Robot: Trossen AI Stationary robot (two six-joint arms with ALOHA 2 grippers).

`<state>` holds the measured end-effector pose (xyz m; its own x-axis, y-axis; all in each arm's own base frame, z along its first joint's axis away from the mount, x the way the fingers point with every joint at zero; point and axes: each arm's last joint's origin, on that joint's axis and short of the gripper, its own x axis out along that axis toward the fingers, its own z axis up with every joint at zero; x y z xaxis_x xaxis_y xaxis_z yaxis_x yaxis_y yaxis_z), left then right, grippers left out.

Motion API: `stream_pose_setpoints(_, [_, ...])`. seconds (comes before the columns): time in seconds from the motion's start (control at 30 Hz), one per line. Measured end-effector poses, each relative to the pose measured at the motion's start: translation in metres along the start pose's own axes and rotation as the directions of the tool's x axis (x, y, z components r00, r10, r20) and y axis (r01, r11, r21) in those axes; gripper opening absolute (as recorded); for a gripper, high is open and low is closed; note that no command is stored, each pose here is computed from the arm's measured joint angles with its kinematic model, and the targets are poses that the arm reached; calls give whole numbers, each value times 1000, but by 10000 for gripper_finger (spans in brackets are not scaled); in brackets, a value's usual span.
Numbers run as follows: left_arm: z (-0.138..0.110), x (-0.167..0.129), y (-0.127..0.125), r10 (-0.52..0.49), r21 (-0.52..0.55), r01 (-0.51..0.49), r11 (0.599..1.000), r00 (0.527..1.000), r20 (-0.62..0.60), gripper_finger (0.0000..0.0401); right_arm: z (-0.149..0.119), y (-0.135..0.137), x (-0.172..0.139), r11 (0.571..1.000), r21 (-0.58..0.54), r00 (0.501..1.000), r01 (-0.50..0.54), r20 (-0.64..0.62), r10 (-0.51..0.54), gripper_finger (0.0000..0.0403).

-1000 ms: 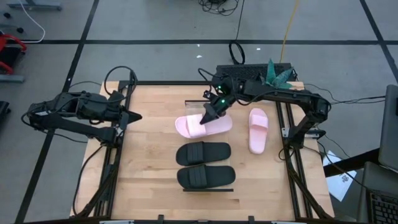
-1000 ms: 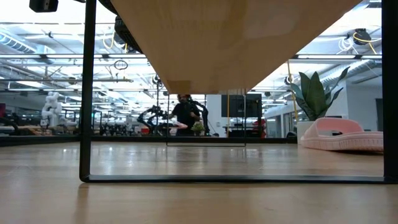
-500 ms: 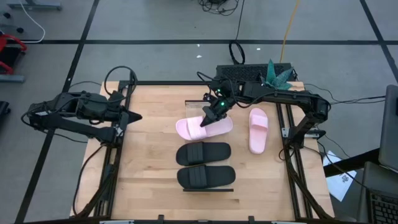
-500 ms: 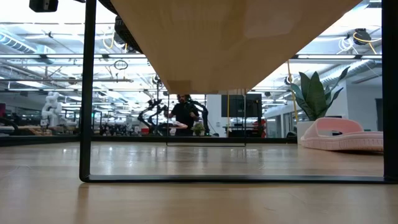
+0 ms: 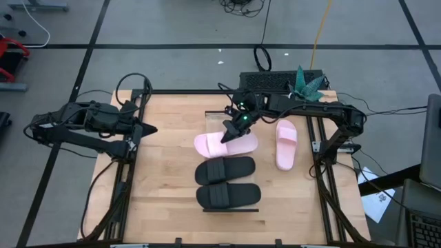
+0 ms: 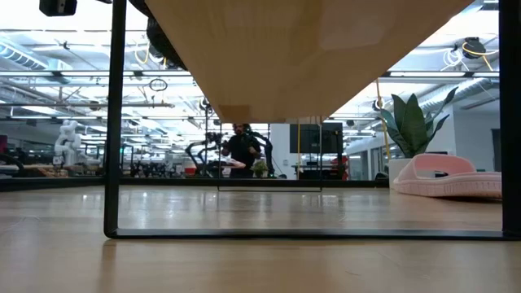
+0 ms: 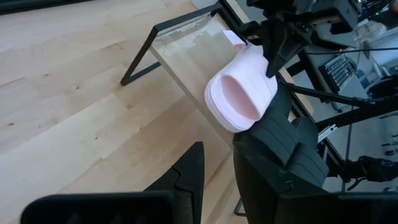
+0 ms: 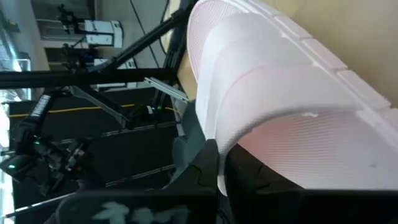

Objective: Pick and place slides into the shelf
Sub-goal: Put the left pink slides on the shelf

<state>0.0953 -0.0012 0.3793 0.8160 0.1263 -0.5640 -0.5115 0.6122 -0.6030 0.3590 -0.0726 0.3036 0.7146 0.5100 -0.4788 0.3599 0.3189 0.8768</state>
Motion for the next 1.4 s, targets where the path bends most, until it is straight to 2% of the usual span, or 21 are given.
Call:
stream_pose_setpoints(0.6, [-1, 0, 0, -17, 3, 17, 1000, 1000, -23, 83, -9, 0, 5, 998, 63, 998, 26, -59, -22, 0])
stream_pose_setpoints(0.9, [-1, 0, 0, -15, 8, 15, 1000, 1000, -21, 83, -11, 0, 5, 990, 138, 996, 17, -92, -4, 0])
stream_pose_setpoints(1.4, [-1, 0, 0, -14, 20, 14, 1000, 1000, -19, 83, -8, 4, 3, 982, 185, 993, -30, -103, 50, 0])
